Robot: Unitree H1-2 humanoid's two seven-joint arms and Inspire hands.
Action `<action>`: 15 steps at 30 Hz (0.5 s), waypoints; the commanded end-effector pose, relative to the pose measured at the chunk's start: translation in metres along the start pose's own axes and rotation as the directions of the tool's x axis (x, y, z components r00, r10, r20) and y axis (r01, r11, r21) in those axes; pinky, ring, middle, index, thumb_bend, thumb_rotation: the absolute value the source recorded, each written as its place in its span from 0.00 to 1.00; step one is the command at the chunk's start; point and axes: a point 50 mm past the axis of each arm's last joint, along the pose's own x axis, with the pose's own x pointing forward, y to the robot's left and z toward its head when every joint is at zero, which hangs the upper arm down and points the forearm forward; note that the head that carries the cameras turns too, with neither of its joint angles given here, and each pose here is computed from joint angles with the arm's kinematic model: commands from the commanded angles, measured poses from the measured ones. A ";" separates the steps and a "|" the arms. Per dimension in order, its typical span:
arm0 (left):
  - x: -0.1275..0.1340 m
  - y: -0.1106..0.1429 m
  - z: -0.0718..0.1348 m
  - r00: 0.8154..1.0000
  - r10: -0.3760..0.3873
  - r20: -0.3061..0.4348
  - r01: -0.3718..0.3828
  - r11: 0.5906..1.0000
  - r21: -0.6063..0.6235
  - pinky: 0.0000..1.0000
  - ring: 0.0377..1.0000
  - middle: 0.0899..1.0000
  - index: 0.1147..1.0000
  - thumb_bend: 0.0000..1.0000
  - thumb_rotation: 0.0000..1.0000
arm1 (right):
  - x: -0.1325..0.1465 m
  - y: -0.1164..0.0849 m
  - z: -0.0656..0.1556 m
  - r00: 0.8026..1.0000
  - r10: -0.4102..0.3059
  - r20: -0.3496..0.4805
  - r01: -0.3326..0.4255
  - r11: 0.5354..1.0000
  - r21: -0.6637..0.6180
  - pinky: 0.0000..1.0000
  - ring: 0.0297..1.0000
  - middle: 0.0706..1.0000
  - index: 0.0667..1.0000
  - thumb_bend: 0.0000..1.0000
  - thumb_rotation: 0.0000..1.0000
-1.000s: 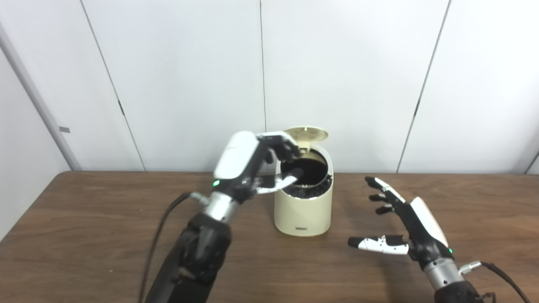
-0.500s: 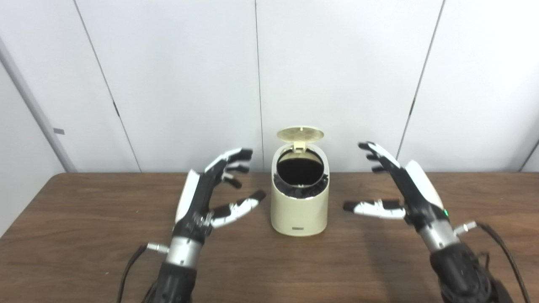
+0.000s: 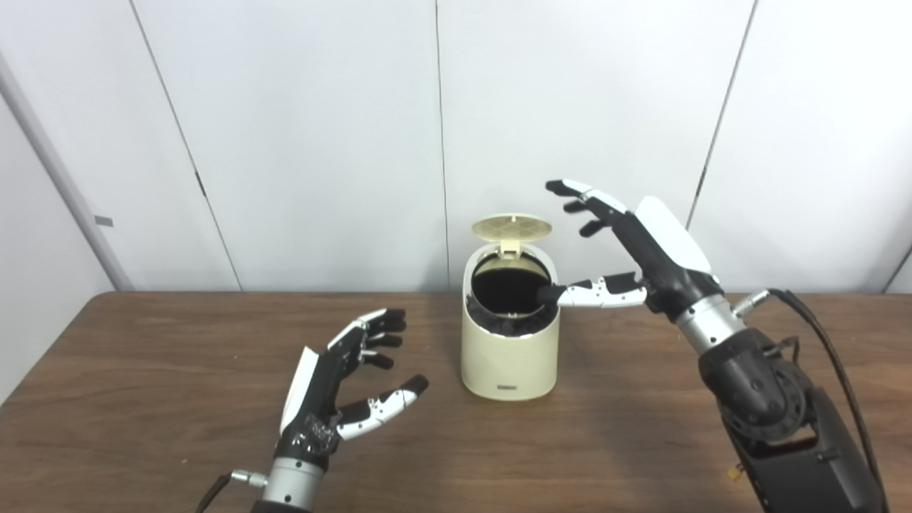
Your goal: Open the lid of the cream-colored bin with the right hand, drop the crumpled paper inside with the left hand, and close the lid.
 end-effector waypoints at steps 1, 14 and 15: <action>0.003 0.005 0.002 1.000 0.004 0.020 -0.004 1.000 0.011 0.64 0.73 0.76 0.78 0.64 0.17 | 0.018 -0.025 0.022 0.997 -0.033 0.068 0.038 0.996 -0.076 0.64 0.83 0.88 0.87 0.73 0.60; -0.005 0.003 -0.010 1.000 -0.006 -0.027 0.007 1.000 0.019 0.62 0.73 0.78 0.79 0.63 0.13 | 0.032 -0.026 0.032 0.998 0.027 0.062 -0.013 0.976 -0.216 0.74 0.90 0.86 0.85 0.74 0.63; -0.005 0.002 -0.010 1.000 -0.007 -0.029 0.008 1.000 0.019 0.62 0.73 0.78 0.80 0.63 0.12 | 0.033 -0.026 0.032 0.998 0.031 0.056 -0.018 0.975 -0.221 0.77 0.91 0.87 0.86 0.74 0.64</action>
